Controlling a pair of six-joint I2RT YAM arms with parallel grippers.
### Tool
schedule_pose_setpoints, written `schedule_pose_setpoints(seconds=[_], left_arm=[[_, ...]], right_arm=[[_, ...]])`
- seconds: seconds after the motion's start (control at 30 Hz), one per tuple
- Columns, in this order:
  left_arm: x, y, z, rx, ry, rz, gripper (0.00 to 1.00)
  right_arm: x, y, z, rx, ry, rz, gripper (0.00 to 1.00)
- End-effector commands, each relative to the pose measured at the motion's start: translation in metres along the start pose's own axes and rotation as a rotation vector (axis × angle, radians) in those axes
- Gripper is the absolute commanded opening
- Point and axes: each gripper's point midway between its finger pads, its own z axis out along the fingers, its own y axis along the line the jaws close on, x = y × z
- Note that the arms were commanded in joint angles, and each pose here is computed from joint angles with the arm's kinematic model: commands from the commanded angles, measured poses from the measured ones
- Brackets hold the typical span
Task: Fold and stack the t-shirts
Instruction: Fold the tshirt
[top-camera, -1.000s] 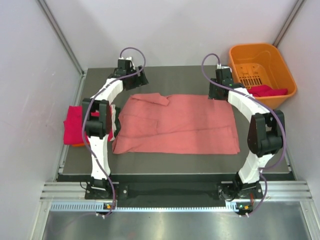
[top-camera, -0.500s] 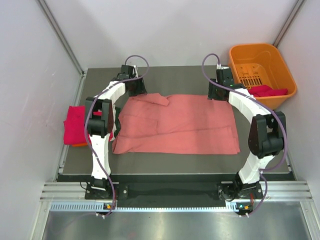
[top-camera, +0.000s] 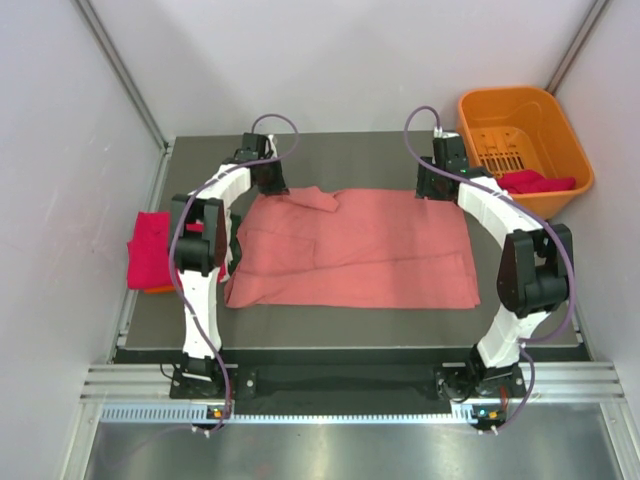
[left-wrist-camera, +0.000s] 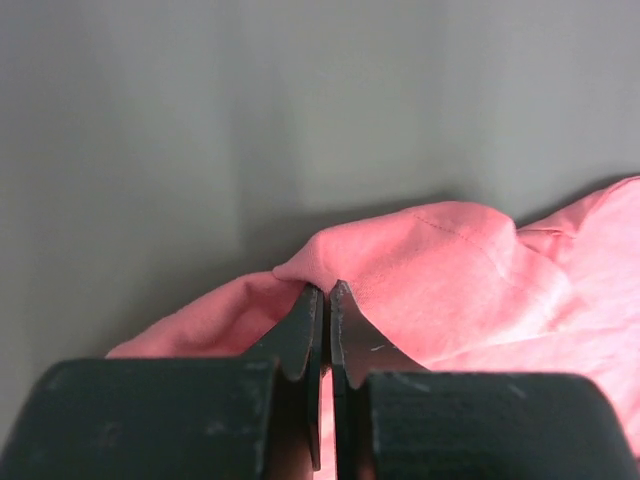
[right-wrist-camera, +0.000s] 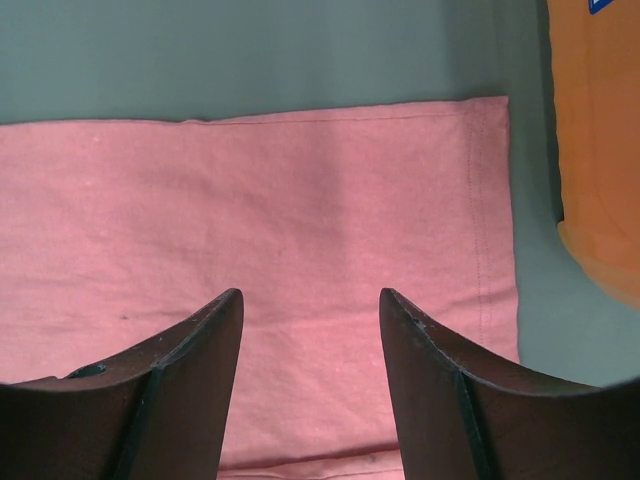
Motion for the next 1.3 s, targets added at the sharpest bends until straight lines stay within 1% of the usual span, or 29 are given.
schedule_pose_setpoints(seconds=[0.0, 0.1, 0.2, 0.23, 0.3, 0.37, 0.43, 0.47, 0.63, 0.9, 0.93, 0.97, 1.1, 1.2, 1.27], left_arm=[[-0.044, -0.021, -0.037, 0.040, -0.139, 0.023, 0.00], [-0.051, -0.012, -0.047, 0.033, -0.178, -0.018, 0.00], [-0.051, 0.001, -0.057, 0.042, -0.213, -0.083, 0.00], [-0.057, 0.001, -0.066, 0.052, -0.241, -0.089, 0.00], [-0.058, 0.007, -0.071, 0.061, -0.268, -0.109, 0.00], [-0.066, 0.011, -0.082, 0.046, -0.306, -0.121, 0.00], [-0.070, 0.019, -0.091, 0.017, -0.337, -0.137, 0.00], [-0.072, 0.021, -0.094, 0.007, -0.347, -0.143, 0.00], [-0.073, 0.035, -0.100, -0.011, -0.370, -0.189, 0.00], [-0.074, 0.057, -0.096, -0.067, -0.378, -0.244, 0.00], [-0.078, 0.071, -0.099, -0.085, -0.388, -0.262, 0.00], [-0.079, 0.073, -0.099, -0.088, -0.390, -0.265, 0.00], [-0.079, 0.076, -0.096, -0.088, -0.386, -0.266, 0.00], [-0.077, 0.069, -0.086, -0.040, -0.363, -0.258, 0.00], [-0.074, 0.062, -0.080, 0.002, -0.333, -0.257, 0.00]], right_arm=[[-0.013, 0.007, -0.009, -0.020, -0.044, 0.002, 0.57], [-0.014, 0.006, -0.006, -0.012, -0.043, 0.000, 0.57], [-0.016, 0.005, 0.002, 0.006, -0.034, 0.001, 0.57], [-0.022, 0.006, 0.003, 0.008, -0.043, 0.004, 0.57], [-0.019, 0.004, 0.015, 0.030, -0.018, 0.003, 0.57], [-0.027, 0.004, 0.020, 0.036, -0.020, 0.010, 0.57], [-0.023, 0.005, 0.031, 0.039, 0.005, 0.009, 0.56], [-0.029, 0.005, 0.032, 0.039, -0.005, 0.013, 0.56], [-0.033, 0.004, 0.046, 0.045, 0.002, 0.021, 0.57], [-0.044, -0.007, 0.072, 0.069, 0.016, 0.044, 0.56], [-0.046, -0.010, 0.074, 0.072, 0.015, 0.051, 0.56], [-0.049, -0.011, 0.078, 0.076, 0.013, 0.052, 0.56], [-0.050, -0.018, 0.090, 0.094, 0.024, 0.056, 0.58], [-0.051, -0.023, 0.099, 0.110, 0.031, 0.053, 0.61], [-0.052, -0.025, 0.104, 0.119, 0.036, 0.054, 0.62]])
